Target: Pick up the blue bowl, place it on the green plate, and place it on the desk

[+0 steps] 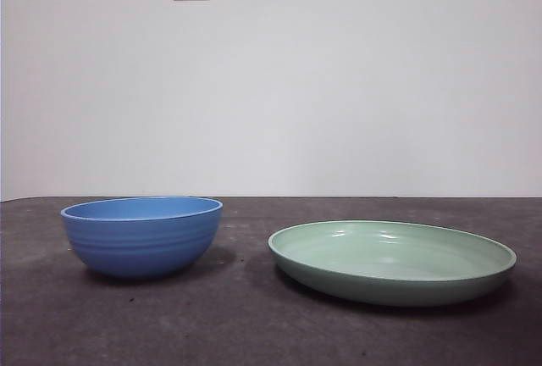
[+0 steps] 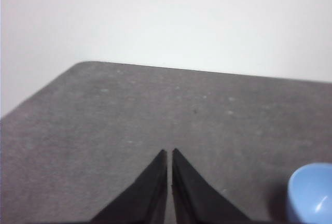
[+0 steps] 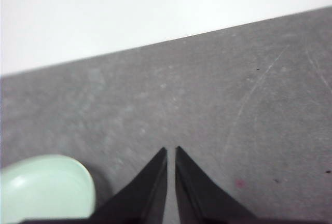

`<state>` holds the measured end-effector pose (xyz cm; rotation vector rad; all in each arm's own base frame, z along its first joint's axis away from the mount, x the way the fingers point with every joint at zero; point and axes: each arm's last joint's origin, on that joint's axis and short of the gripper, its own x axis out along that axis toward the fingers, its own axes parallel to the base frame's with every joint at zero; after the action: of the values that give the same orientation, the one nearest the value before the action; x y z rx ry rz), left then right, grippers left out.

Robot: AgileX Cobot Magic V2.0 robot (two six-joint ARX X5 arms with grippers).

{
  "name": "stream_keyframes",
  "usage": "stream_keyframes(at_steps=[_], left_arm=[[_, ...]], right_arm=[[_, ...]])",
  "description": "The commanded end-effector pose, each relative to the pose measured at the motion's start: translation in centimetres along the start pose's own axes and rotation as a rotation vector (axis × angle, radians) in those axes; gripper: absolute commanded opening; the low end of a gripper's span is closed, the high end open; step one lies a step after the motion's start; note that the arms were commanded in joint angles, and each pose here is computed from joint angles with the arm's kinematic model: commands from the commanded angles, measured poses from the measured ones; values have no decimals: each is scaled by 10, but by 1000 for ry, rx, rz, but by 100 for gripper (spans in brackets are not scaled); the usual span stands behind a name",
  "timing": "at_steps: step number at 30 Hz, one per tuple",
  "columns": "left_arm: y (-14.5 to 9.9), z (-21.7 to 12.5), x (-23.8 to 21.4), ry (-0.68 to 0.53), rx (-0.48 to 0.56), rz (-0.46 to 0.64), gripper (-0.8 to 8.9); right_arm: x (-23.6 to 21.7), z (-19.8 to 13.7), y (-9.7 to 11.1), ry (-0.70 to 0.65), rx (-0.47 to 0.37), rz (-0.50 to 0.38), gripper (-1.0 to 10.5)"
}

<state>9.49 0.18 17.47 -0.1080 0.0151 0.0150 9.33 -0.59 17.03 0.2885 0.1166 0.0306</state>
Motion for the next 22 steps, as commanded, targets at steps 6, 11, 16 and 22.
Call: stream_keyframes(at_steps=[6, 11, 16, 22], left_arm=[[-8, 51, -5, -26, -114, -69, 16], [-15, 83, -2, 84, -129, -184, 16], [-24, 123, 7, 213, -162, -318, 16], [-34, 158, 32, 386, -215, -503, 16]], right_arm=[[-12, 53, 19, 25, 130, 78, 18], [-13, 82, 30, 150, 143, 111, 18], [-8, 112, 41, 266, 148, 201, 18], [3, 142, 51, 368, 116, 317, 18]])
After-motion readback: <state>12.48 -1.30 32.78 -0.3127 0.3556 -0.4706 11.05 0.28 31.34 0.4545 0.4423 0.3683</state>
